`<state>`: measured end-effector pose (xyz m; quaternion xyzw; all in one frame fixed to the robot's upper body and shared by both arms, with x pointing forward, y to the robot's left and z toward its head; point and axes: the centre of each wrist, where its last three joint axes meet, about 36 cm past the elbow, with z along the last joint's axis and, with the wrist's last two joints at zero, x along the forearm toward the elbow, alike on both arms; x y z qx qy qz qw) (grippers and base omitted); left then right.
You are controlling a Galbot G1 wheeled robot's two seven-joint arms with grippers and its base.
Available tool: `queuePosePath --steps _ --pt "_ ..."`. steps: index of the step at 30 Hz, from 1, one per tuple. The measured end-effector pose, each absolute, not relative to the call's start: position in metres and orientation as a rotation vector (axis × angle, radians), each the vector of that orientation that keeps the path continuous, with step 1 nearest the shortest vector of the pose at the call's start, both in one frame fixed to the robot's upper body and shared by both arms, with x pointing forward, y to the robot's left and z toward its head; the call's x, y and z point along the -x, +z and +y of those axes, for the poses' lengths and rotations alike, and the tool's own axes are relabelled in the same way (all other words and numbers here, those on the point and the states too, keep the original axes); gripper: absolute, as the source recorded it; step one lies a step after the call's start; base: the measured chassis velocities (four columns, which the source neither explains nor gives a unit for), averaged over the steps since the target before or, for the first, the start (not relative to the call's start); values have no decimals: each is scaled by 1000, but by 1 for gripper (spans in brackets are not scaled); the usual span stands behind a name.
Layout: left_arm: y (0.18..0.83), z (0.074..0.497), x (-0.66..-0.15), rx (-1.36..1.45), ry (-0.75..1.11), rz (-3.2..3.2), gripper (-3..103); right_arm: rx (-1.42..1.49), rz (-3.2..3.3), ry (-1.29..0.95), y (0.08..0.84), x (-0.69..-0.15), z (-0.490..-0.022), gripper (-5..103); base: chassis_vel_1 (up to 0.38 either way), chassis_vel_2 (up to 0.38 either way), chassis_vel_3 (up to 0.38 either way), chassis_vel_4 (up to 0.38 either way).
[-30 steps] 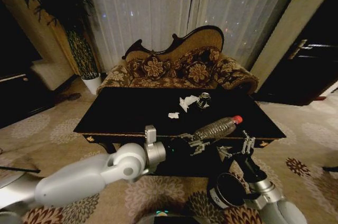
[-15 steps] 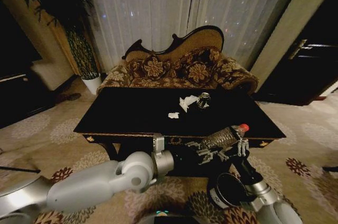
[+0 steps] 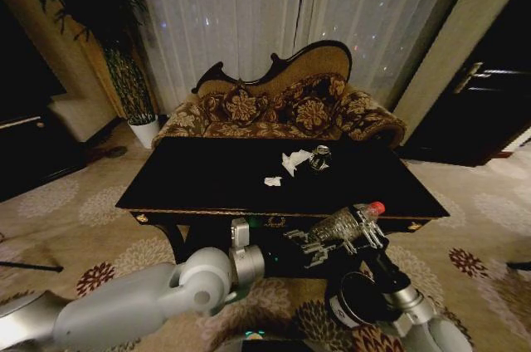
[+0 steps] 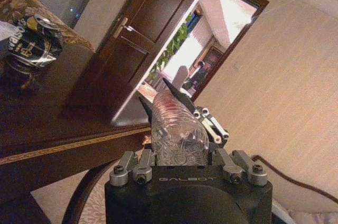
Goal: Move to the front of the table and place the trash on the table into the trash bin.
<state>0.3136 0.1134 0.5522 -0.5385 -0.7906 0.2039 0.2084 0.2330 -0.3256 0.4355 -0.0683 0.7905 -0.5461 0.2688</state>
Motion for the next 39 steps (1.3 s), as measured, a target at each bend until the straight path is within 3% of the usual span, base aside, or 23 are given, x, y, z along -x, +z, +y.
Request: queuePosePath --steps 6,9,11,15,17,21,32,39 --pt "552 116 -316 1509 502 -2272 41 187 2135 -1473 435 -232 -325 32 0 0 0 0" --pt "558 120 -322 1515 469 -2343 57 175 2151 -1463 434 -231 -325 31 0 0 0 0" --pt "561 121 -323 1516 461 -2360 57 170 2161 -1458 433 -230 -325 28 0 0 0 0" --pt "574 137 -328 1489 407 -2457 78 164 2195 -1435 428 -227 -324 25 0 0 0 0" --pt "576 141 -328 1480 401 -2473 78 160 2204 -1430 427 -227 -324 25 0 0 0 0" --pt "581 159 -322 1456 353 -2545 98 124 2250 -1404 426 -229 -326 25 0 0 0 0" --pt "582 223 -311 1276 140 -2867 100 6 2540 -1207 408 -228 -328 25 0 0 0 0" --pt "585 252 -311 1107 111 -3047 100 -59 2655 -1093 407 -227 -333 25 0 0 0 0"
